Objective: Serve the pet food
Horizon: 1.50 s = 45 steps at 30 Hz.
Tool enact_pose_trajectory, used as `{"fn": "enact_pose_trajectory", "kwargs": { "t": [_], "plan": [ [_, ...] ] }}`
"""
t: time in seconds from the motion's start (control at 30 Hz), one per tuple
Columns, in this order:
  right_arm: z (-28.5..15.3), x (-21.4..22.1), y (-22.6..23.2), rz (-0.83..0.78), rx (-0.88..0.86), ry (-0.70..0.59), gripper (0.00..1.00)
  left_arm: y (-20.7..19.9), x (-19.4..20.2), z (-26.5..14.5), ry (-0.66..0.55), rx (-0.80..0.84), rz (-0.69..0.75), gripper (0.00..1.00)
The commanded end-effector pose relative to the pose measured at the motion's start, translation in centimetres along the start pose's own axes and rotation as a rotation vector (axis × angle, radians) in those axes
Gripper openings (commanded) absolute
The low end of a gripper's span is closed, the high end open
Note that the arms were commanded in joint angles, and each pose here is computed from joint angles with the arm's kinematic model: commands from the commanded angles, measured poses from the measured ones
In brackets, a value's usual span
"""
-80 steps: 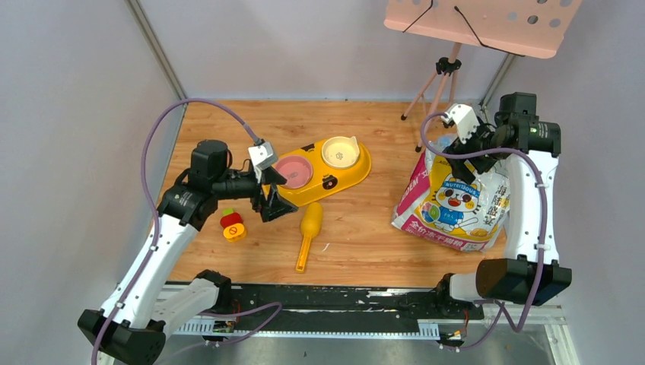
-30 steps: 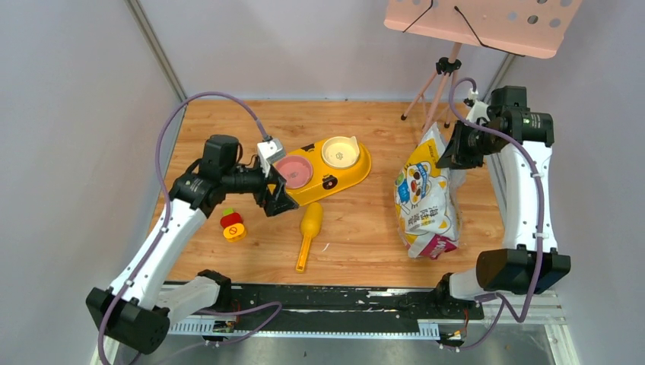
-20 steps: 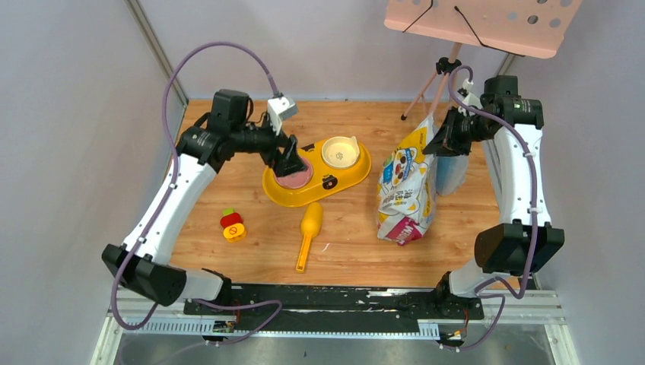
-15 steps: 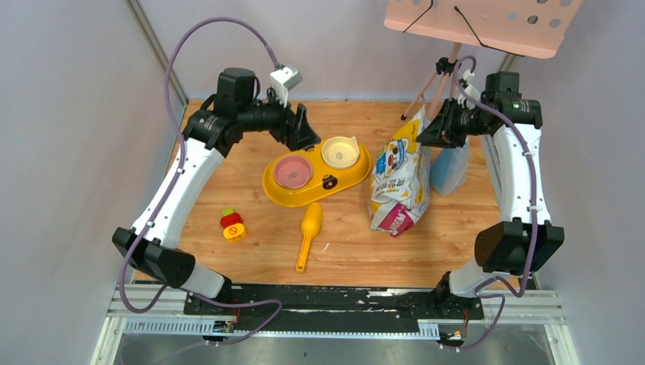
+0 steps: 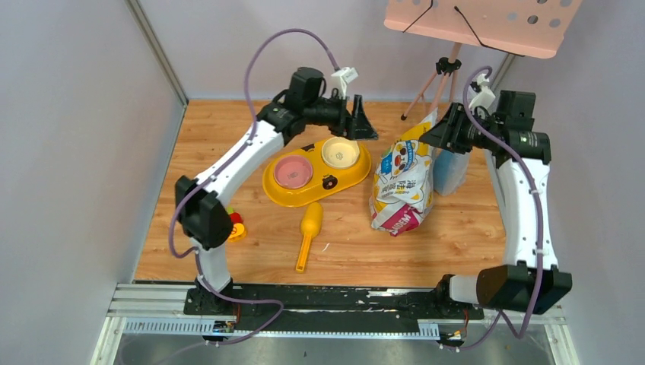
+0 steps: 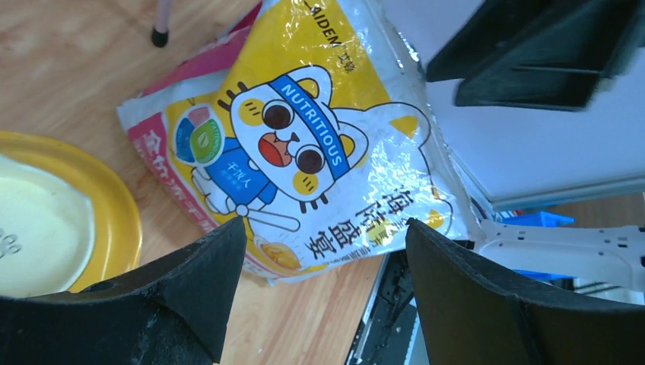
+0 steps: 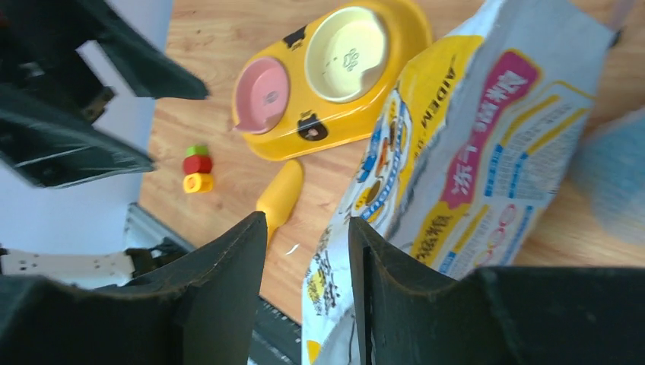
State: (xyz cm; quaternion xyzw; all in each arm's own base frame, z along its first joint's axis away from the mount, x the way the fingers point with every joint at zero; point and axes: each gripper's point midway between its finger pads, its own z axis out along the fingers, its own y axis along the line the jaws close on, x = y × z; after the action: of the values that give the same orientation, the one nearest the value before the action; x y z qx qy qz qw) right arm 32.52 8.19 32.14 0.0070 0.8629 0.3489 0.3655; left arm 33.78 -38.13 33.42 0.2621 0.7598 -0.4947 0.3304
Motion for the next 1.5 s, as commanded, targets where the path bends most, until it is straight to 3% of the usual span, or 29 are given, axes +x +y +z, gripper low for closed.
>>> {"fn": "enact_pose_trajectory", "kwargs": {
  "t": [0.0,0.17,0.27,0.7,0.9,1.23,1.47],
  "plan": [
    [-3.2,-4.0,0.5,-0.215,0.103,-0.284,0.43,-2.8,-1.5,4.0,-0.019,0.141,0.02,0.83],
    [-5.0,-6.0,-2.9,-0.105,0.338,-0.391,0.33,-3.1,-3.3,7.5,-0.074,0.1,0.044,0.78],
    [-4.6,-5.3,-4.2,-0.064,0.372,-0.325,0.31,-2.5,-4.2,9.5,-0.125,0.008,0.058,0.78],
    [-0.4,-1.1,-5.0,-0.023,0.172,-0.111,0.34,-2.6,-2.0,13.0,-0.164,-0.314,0.155,0.82],
    [0.2,0.4,-4.1,-0.015,0.086,-0.083,0.34,-3.5,-0.6,14.1,-0.134,-0.305,0.235,0.75],
    [0.6,1.2,-5.4,0.013,0.131,-0.086,0.31,-3.5,0.2,14.2,-0.102,-0.295,0.302,0.64],
    [-0.4,0.9,-5.5,0.012,0.186,-0.096,0.33,-5.2,1.6,15.4,-0.058,-0.168,0.291,0.56]
  ]
}}
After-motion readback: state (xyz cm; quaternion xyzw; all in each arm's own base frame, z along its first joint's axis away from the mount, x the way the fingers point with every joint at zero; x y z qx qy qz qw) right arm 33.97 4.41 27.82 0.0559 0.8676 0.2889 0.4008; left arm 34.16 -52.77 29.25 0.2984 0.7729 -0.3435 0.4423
